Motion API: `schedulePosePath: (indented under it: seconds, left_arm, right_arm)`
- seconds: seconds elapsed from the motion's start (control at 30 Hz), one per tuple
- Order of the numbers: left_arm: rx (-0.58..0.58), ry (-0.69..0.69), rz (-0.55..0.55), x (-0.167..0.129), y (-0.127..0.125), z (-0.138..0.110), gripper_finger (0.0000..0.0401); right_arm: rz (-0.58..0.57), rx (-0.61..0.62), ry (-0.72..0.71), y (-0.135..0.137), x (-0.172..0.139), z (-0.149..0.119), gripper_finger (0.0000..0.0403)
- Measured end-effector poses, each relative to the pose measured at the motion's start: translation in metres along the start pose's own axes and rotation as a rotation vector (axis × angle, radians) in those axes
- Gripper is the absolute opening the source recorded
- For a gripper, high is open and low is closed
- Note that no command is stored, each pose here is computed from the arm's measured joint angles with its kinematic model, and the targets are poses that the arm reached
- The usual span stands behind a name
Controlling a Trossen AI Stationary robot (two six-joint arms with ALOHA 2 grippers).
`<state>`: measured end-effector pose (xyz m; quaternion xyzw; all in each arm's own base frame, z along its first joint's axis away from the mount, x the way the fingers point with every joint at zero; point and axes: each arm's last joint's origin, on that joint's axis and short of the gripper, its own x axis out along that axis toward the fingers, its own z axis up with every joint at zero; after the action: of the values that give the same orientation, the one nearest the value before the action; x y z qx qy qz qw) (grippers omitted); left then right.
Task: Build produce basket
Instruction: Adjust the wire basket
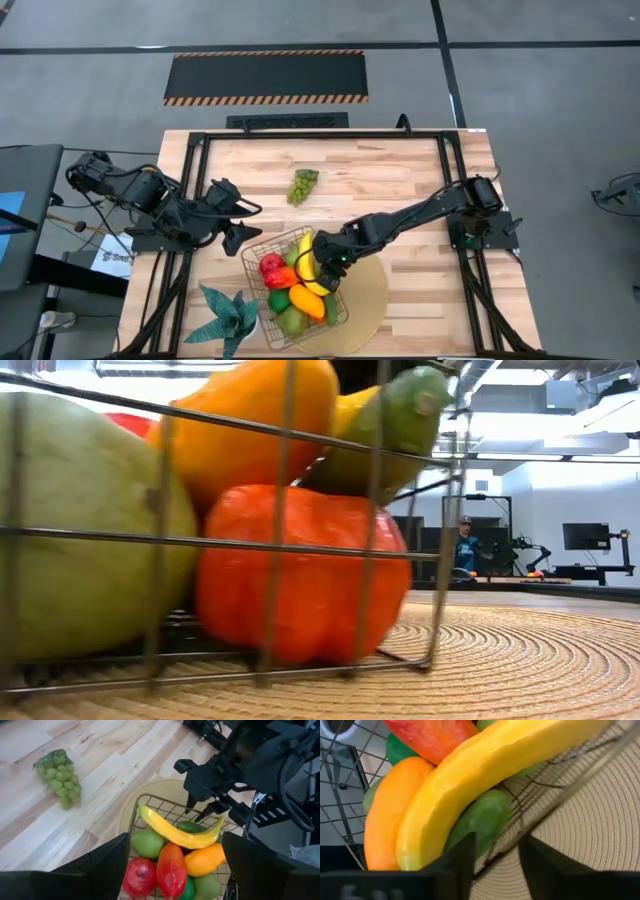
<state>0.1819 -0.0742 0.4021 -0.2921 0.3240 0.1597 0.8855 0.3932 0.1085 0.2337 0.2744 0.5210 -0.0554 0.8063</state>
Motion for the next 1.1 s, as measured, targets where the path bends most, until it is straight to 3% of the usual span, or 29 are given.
schedulePosePath:
  seconds: [0.17, 0.23, 0.5, 0.87, 0.97, 1.1]
  left_arm:
    - [0.003, 0.000, 0.000, 0.000, 0.000, 0.000, 0.0302]
    - [0.003, 0.000, 0.001, 0.000, 0.000, 0.000, 0.0302]
    - [0.008, 0.001, 0.004, 0.000, 0.000, 0.000, 0.0302]
    - [0.033, -0.023, 0.026, 0.000, 0.001, 0.000, 0.0302]
    - [0.034, -0.026, 0.027, 0.000, 0.001, 0.001, 0.0302]
    - [0.035, -0.029, 0.030, 0.000, 0.001, 0.001, 0.0302]
  right_arm:
    - [0.016, 0.007, -0.008, 0.000, -0.005, 0.002, 0.0037]
    - [0.040, -0.024, -0.002, 0.000, -0.011, 0.003, 0.0014]
    - [0.026, -0.101, 0.030, -0.008, -0.046, -0.001, 0.0008]
    - [0.007, -0.153, 0.091, -0.025, -0.048, 0.005, 0.0031]
    - [-0.009, -0.173, 0.104, -0.029, -0.047, 0.004, 0.0048]
    - [-0.019, -0.215, 0.098, -0.032, -0.047, 0.006, 0.0102]
